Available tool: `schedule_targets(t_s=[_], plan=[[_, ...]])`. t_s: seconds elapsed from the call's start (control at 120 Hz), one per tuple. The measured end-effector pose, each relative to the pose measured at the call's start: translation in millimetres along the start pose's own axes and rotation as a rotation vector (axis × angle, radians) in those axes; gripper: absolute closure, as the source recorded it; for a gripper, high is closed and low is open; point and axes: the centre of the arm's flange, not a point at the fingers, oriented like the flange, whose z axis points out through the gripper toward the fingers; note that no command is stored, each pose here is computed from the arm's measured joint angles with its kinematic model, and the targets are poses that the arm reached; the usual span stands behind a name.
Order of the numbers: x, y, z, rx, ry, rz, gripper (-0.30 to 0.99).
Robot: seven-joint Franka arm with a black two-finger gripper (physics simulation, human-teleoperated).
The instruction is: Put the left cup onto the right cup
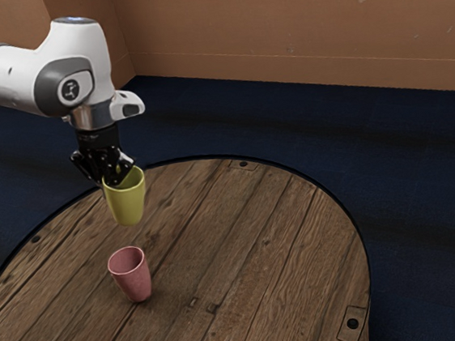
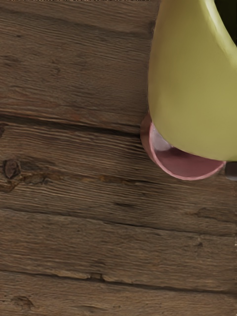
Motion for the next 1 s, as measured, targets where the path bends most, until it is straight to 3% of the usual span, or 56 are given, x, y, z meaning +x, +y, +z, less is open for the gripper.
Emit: schedule_targets(t_s=[0.342, 1.0], plan=[[-27.1, 4.9, 11.5, 0.007, -0.022, -0.028, 0.79], [-13.5, 14.1, 59.8, 0.003, -0.052, -0.058, 0.79]])
